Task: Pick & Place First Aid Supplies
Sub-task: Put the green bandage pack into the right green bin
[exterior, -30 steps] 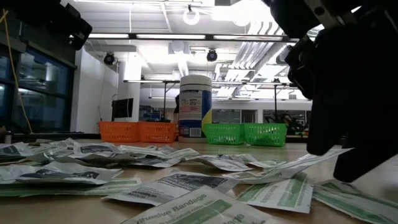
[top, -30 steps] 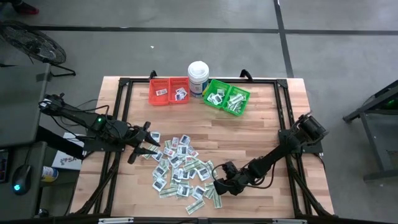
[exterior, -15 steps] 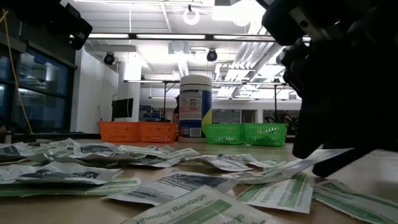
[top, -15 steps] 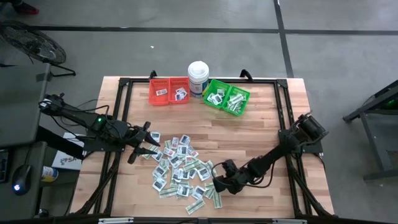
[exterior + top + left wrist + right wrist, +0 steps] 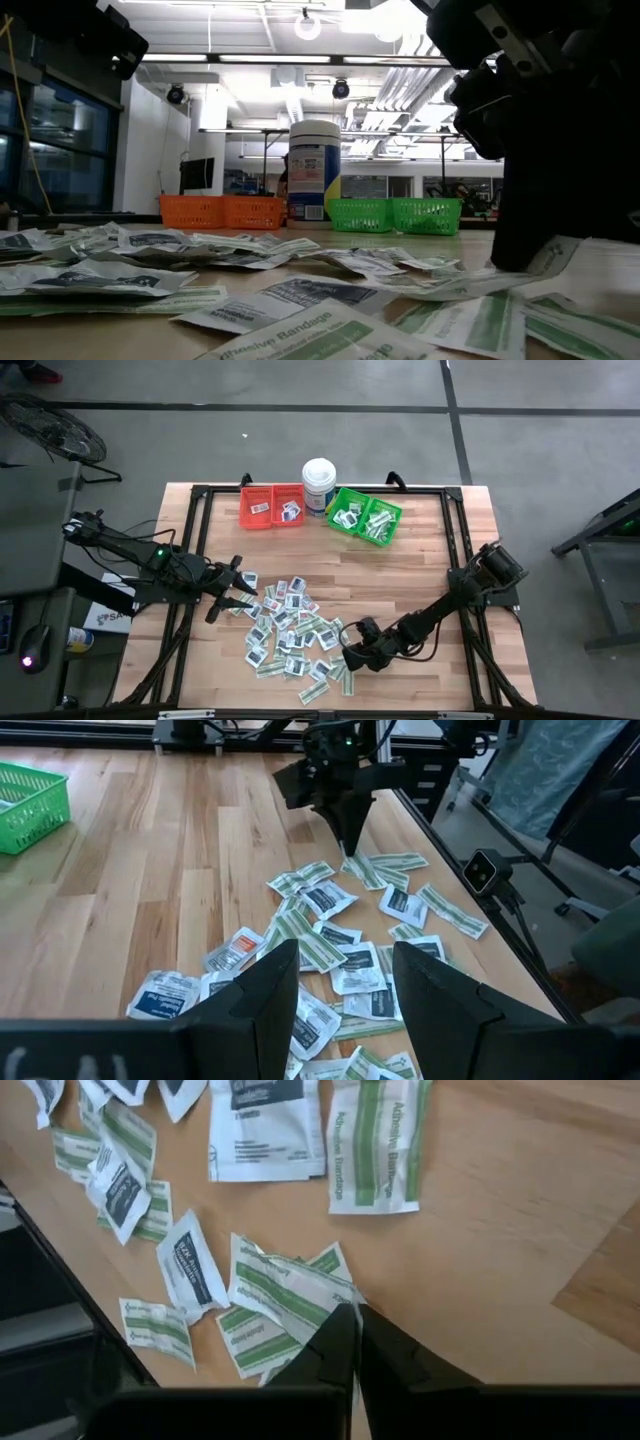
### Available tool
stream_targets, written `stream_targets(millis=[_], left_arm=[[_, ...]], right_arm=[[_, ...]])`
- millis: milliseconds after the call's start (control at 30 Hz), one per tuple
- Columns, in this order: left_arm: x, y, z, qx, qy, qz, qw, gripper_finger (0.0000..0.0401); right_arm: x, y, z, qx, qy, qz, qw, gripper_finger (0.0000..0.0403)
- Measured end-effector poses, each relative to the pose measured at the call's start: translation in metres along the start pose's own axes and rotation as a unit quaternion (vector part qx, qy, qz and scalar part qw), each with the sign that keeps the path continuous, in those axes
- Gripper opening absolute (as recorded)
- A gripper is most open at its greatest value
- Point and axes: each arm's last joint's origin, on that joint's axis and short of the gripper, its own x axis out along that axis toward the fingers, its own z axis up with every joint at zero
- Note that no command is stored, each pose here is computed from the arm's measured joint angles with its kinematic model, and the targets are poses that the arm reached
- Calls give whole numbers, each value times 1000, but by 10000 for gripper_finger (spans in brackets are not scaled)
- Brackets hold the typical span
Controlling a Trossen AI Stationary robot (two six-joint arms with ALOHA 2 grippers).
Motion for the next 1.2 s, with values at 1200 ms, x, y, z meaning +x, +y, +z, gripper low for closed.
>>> stream_targets(millis=[1200], left_arm=[[0,0,0,-16,-2,4,1000,162]], right_arm=[[-164,12,133,-197,-228,-57,952,0]])
